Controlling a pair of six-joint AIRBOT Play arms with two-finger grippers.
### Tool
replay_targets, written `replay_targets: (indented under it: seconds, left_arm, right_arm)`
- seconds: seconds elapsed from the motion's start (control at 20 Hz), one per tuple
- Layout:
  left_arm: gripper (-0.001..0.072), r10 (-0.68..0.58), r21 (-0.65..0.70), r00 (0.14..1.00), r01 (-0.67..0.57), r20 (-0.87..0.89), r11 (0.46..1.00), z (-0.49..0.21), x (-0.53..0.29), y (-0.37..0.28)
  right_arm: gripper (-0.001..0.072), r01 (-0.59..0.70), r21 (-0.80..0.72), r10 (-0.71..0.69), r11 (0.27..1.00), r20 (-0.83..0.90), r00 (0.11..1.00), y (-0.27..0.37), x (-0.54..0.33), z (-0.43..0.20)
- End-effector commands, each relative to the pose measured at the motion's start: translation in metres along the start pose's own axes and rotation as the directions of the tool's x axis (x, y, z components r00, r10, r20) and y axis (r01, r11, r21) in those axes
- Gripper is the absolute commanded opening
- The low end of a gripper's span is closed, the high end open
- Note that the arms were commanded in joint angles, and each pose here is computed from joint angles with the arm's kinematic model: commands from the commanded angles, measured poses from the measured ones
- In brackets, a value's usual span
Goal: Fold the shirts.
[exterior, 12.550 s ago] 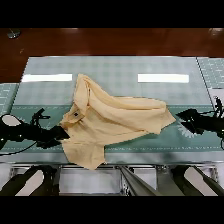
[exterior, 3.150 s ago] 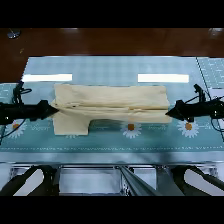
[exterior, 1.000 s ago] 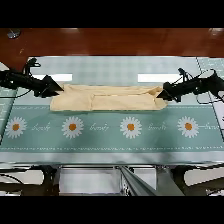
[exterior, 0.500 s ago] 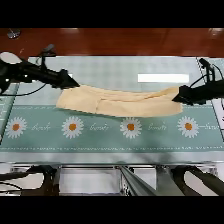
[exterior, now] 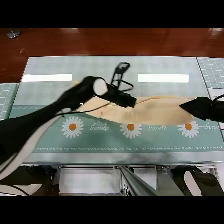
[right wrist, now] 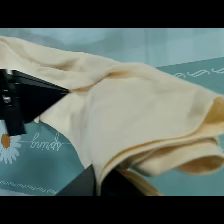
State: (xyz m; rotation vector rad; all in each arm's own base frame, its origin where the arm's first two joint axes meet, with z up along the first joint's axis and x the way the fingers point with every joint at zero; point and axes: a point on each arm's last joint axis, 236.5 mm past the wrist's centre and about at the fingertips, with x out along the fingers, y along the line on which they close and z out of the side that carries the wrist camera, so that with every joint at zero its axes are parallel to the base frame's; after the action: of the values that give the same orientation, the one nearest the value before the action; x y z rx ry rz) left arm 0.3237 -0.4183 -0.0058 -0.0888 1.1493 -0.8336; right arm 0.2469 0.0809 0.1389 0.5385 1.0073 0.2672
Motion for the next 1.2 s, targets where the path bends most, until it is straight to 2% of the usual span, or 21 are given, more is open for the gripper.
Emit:
replay_targets:
  seconds: [0.0,0.15,0.3,0.4,0.55,0.7,0.8,0.95,1.05,1.15]
  left_arm:
    - [0.0018,-0.034,0.017,0.998,0.035,-0.054,0.999,-0.023,0.058,-0.058]
    - [0.0019,-0.133,-0.010,0.980,0.133,-0.145,0.991,-0.053,0.085,-0.110]
    - [0.0020,-0.157,0.023,0.966,0.165,-0.206,0.986,-0.074,0.090,-0.129]
    - [0.0020,-0.152,0.004,0.968,0.156,-0.198,0.988,-0.060,0.077,-0.117]
    - [0.0020,-0.128,-0.068,0.984,0.121,-0.120,0.990,-0.004,0.022,-0.065]
    - [0.0020,-0.040,-0.125,0.999,0.042,0.014,0.991,0.054,-0.062,0.007]
    - [0.0020,0.090,-0.157,0.991,-0.075,0.094,0.985,0.076,-0.129,0.069]
    - [0.0021,0.298,-0.260,0.939,-0.249,0.170,0.933,0.075,-0.248,0.157]
    - [0.0021,0.368,-0.306,0.898,-0.290,0.240,0.907,0.065,-0.316,0.176]
    - [0.0021,0.415,-0.291,0.854,-0.330,0.312,0.898,0.048,-0.370,0.165]
  right_arm:
    - [0.0021,-0.029,-0.003,0.029,1.000,0.007,1.000,0.010,-0.007,-0.006]
    - [0.0021,-0.041,-0.002,0.041,0.999,0.018,0.999,0.013,-0.007,-0.003]
    - [0.0021,-0.041,-0.006,0.041,0.999,0.044,0.998,0.013,-0.007,0.003]
    - [0.0021,-0.040,-0.017,0.041,0.999,0.043,0.998,0.013,-0.007,0.003]
    - [0.0021,-0.054,-0.029,0.055,0.998,0.036,0.998,0.016,-0.007,0.001]
    - [0.0021,-0.115,-0.036,0.117,0.993,0.050,0.992,0.030,-0.008,0.005]
    - [0.0021,-0.179,-0.038,0.180,0.983,0.043,0.983,0.044,-0.004,0.011]
    - [0.0021,-0.259,-0.099,0.257,0.961,-0.032,0.966,0.081,0.020,0.016]
    - [0.0021,-0.320,-0.158,0.306,0.934,-0.106,0.946,0.120,0.046,0.018]
    - [0.0021,-0.361,-0.209,0.330,0.909,-0.172,0.928,0.161,0.085,0.023]
